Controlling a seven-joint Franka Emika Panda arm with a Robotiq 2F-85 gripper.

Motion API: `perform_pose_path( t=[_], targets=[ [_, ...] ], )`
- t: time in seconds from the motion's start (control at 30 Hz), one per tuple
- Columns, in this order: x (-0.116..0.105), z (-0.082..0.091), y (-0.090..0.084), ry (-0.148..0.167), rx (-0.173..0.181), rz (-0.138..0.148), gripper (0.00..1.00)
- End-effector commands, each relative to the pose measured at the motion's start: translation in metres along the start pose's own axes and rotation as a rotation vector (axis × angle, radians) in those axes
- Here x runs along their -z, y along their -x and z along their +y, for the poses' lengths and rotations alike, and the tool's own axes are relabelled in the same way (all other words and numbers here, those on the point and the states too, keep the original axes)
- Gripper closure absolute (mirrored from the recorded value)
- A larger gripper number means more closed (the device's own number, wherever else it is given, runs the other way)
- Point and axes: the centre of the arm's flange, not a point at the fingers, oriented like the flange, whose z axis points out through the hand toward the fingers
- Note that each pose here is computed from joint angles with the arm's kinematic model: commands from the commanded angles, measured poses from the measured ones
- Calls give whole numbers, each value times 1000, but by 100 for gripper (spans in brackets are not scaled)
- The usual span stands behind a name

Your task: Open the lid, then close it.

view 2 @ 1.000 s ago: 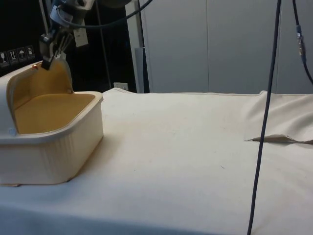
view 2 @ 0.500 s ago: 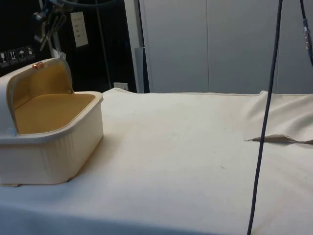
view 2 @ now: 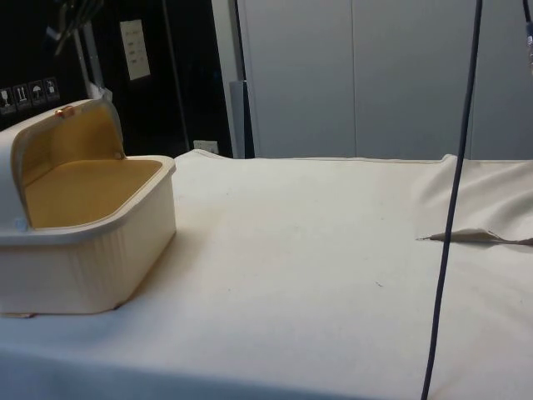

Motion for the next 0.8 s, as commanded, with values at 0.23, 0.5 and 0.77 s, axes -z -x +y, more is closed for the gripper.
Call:
perform_pose_path(
  t=[0.23,0.5,0.77],
  targets=[
    [10,3,-17,5,5,5,100],
    [8,5,-28,5,1,-10,100],
    [10,7,-39,4,-4,-29,100]
  ],
)
